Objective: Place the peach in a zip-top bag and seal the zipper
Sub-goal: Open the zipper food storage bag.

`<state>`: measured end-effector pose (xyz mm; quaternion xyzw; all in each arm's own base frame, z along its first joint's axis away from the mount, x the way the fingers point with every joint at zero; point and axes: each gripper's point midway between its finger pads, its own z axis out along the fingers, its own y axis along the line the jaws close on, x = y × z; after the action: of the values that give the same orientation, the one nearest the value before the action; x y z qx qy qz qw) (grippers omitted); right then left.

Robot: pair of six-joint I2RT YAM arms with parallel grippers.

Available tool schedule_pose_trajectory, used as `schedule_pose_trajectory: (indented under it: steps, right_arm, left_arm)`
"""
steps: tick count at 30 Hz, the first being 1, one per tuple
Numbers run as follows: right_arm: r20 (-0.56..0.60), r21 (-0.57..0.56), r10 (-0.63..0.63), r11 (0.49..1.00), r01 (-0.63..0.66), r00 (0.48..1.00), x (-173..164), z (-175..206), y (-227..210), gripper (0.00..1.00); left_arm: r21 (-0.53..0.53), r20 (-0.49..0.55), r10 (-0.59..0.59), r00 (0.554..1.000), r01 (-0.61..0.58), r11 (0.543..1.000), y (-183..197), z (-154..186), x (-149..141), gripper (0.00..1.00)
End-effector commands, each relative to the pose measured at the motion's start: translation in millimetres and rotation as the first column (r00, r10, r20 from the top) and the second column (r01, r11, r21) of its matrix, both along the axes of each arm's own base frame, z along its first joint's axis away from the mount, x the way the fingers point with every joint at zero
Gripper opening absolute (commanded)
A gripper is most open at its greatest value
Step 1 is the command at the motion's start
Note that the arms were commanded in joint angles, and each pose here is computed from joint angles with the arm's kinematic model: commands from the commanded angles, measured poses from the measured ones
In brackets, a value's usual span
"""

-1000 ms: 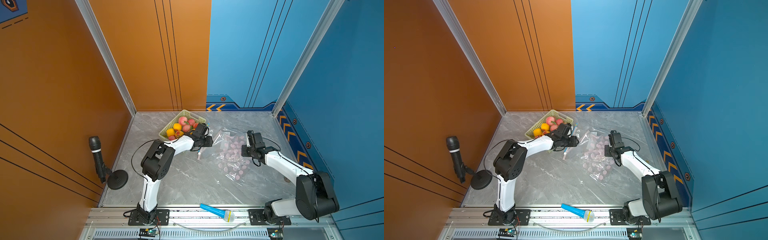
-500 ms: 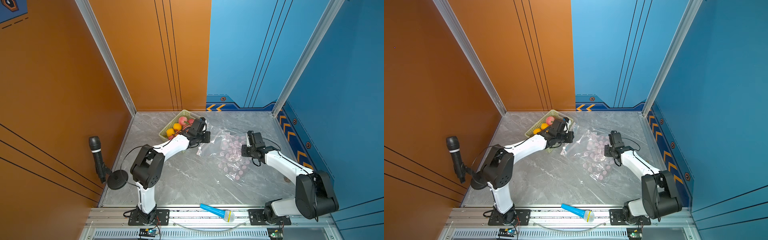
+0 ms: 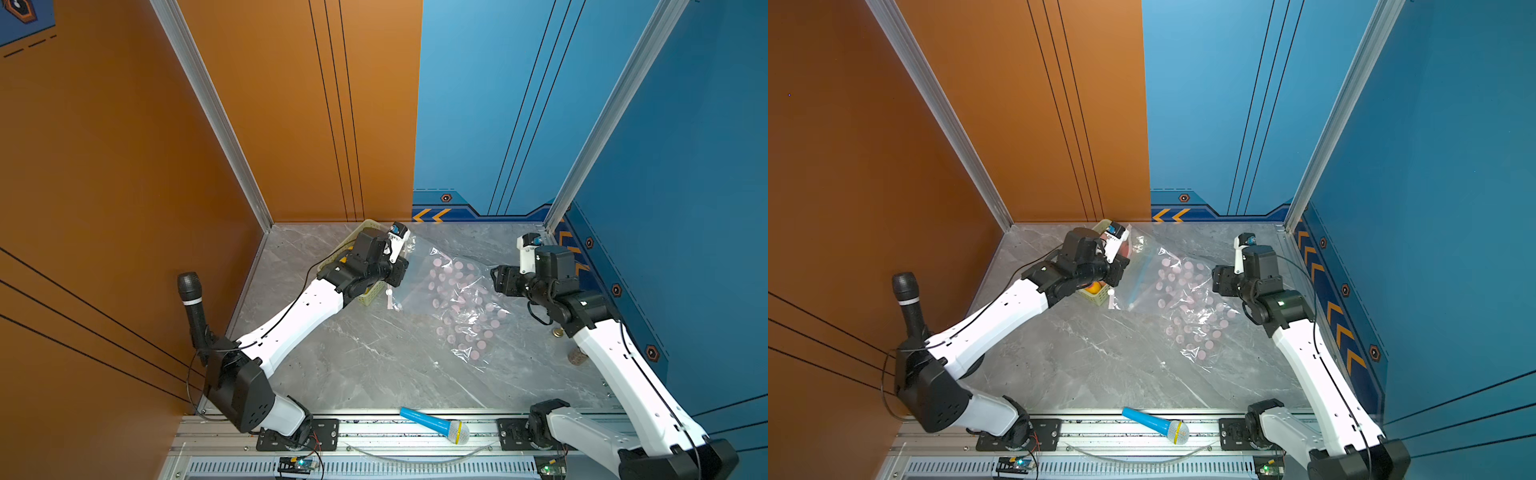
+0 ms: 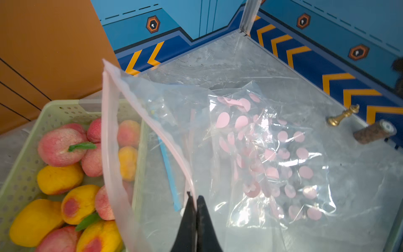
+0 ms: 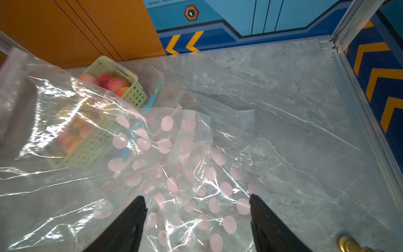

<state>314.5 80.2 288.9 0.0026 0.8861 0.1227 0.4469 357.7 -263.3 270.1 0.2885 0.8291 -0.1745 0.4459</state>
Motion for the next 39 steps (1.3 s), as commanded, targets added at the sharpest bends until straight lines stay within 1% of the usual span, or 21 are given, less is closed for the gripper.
schedule_pose_trajectory:
  steps: [1, 5, 7, 10, 12, 14, 17, 20, 22, 25, 27, 29, 31, 33, 34, 35, 36, 37, 39]
  right_arm:
    - [-0.039, 0.054, 0.098, 0.994, -0.096, 0.994, -24, 21, 18, 0.77]
    - [-0.001, 0.068, 0.156, 0.985, -0.156, 0.988, -29, 51, 32, 0.77]
    - [0.021, 0.077, 0.184, 0.98, -0.185, 0.983, -30, 63, 39, 0.78]
    - [0.048, 0.113, 0.242, 0.963, -0.246, 0.969, -32, 79, 54, 0.79]
    - [0.059, 0.137, 0.278, 0.949, -0.284, 0.959, -34, 86, 63, 0.8]
    - [0.071, 0.161, 0.321, 0.931, -0.328, 0.944, -36, 94, 74, 0.8]
    - [0.095, 0.187, 0.376, 0.903, -0.387, 0.922, -40, 107, 87, 0.81]
    - [0.101, 0.21, 0.412, 0.881, -0.424, 0.906, -43, 118, 97, 0.81]
    - [0.087, 0.22, 0.463, 0.855, -0.47, 0.882, -50, 120, 109, 0.79]
    - [0.034, 0.157, 0.545, 0.825, -0.543, 0.838, -65, 113, 129, 0.78]
    - [-0.016, 0.088, 0.589, 0.805, -0.586, 0.808, -76, 101, 140, 0.82]
    - [-0.062, 0.033, 0.616, 0.787, -0.616, 0.785, -83, 90, 147, 0.85]
    - [-0.106, -0.016, 0.623, 0.778, -0.628, 0.775, -84, 79, 152, 0.87]
    - [-0.145, -0.056, 0.608, 0.782, -0.62, 0.78, -80, 71, 151, 0.86]
    - [-0.166, -0.077, 0.625, 0.763, -0.642, 0.762, -85, 66, 158, 0.86]
    - [-0.185, -0.095, 0.623, 0.759, -0.644, 0.76, -84, 60, 160, 0.86]
    - [-0.172, -0.11, 0.626, 0.755, -0.646, 0.761, -84, 66, 162, 0.86]
    - [-0.181, -0.12, 0.627, 0.751, -0.65, 0.758, -83, 64, 163, 0.85]
    - [-0.202, -0.14, 0.637, 0.733, -0.666, 0.744, -83, 59, 168, 0.83]
  left_arm:
    - [0.132, 0.088, -0.192, 0.978, 0.179, 0.975, 3, 11, -35, 0.0]
    - [0.152, 0.215, -0.28, 0.936, 0.252, 0.956, 10, 49, -58, 0.0]
    - [0.179, 0.275, -0.335, 0.901, 0.294, 0.939, 13, 65, -72, 0.0]
    - [0.244, 0.334, -0.409, 0.849, 0.342, 0.908, 20, 77, -89, 0.0]
    - [0.28, 0.361, -0.427, 0.829, 0.34, 0.898, 25, 82, -94, 0.0]
    - [0.32, 0.37, -0.466, 0.804, 0.361, 0.876, 28, 81, -100, 0.0]
    - [0.362, 0.379, -0.568, 0.73, 0.448, 0.817, 19, 75, -119, 0.0]
    - [0.415, 0.373, -0.67, 0.642, 0.53, 0.74, 6, 61, -138, 0.0]
    - [0.456, 0.365, -0.725, 0.584, 0.567, 0.686, -2, 51, -149, 0.0]
    - [0.467, 0.345, -0.774, 0.531, 0.618, 0.632, -12, 39, -158, 0.0]
    - [0.468, 0.336, -0.797, 0.502, 0.646, 0.604, -17, 35, -161, 0.0]
    - [0.474, 0.328, -0.814, 0.48, 0.662, 0.581, -22, 31, -160, 0.0]
    - [0.473, 0.323, -0.821, 0.471, 0.672, 0.57, -27, 30, -157, 0.0]
    - [0.47, 0.317, -0.829, 0.46, 0.683, 0.559, -31, 30, -157, 0.0]
    - [0.468, 0.315, -0.832, 0.456, 0.688, 0.554, -32, 29, -157, 0.0]
    - [0.466, 0.314, -0.835, 0.451, 0.693, 0.55, -33, 28, -157, 0.0]
    - [0.464, 0.312, -0.837, 0.45, 0.697, 0.547, -33, 27, -158, 0.0]
    - [0.462, 0.31, -0.84, 0.446, 0.701, 0.543, -34, 26, -159, 0.0]
    - [0.461, 0.304, -0.84, 0.449, 0.702, 0.542, -35, 24, -158, 0.0]
